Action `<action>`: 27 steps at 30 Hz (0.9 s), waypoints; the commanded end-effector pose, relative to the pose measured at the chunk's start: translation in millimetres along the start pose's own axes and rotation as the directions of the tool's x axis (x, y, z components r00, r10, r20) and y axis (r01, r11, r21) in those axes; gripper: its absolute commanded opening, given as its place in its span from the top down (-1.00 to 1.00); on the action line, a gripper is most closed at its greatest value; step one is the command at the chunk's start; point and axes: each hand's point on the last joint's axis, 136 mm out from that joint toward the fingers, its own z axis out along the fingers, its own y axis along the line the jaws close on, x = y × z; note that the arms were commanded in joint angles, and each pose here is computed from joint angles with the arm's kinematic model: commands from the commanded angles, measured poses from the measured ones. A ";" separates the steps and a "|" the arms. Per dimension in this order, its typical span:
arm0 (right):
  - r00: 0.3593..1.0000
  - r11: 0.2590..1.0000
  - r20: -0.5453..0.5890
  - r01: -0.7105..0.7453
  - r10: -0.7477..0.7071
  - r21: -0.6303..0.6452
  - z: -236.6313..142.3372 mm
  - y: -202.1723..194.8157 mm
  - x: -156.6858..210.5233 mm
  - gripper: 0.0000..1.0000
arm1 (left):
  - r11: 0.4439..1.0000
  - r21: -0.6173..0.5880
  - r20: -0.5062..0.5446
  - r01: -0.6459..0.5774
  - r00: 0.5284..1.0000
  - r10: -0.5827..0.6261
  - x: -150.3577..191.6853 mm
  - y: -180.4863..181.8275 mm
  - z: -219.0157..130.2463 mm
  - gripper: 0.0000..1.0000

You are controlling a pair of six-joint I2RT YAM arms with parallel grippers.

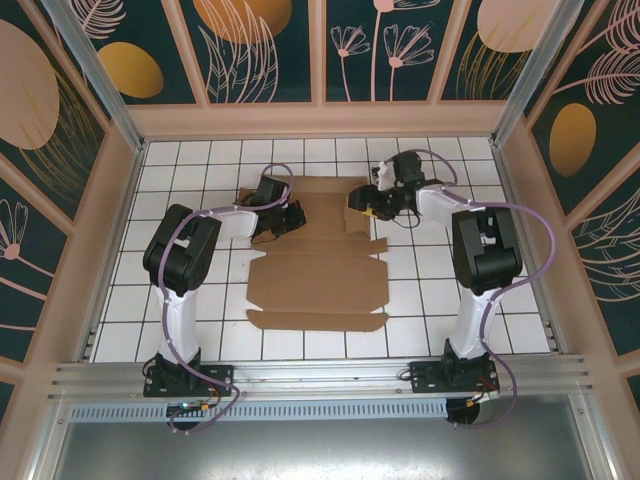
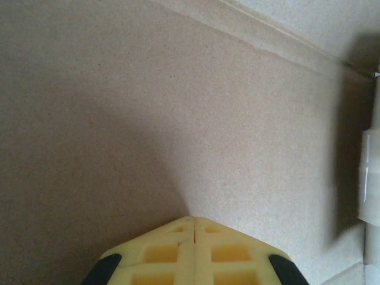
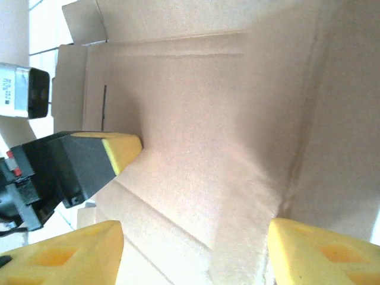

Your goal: Fold the paper box

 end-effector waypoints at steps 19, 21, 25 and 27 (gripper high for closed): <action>0.996 0.987 -0.081 -0.030 0.043 0.158 56.6 -44.7 22.4 -0.61 | 1.000 0.005 -0.084 0.004 0.996 -0.003 25.6 -0.7 0.8 1.00; 0.994 0.982 -0.089 -0.042 0.060 0.184 59.5 -54.0 28.4 -0.61 | 1.000 0.000 -0.075 -0.009 0.997 0.009 21.3 -3.5 -3.3 1.00; 0.993 0.965 -0.088 -0.048 0.073 0.257 59.9 -71.5 35.5 -0.62 | 0.999 0.021 -0.010 -0.049 0.999 0.049 -1.6 -25.7 -30.6 1.00; 0.994 0.965 -0.083 -0.046 0.069 0.259 56.9 -71.3 35.5 -0.62 | 0.998 0.023 0.046 -0.059 0.997 0.058 -19.3 -33.8 -55.0 1.00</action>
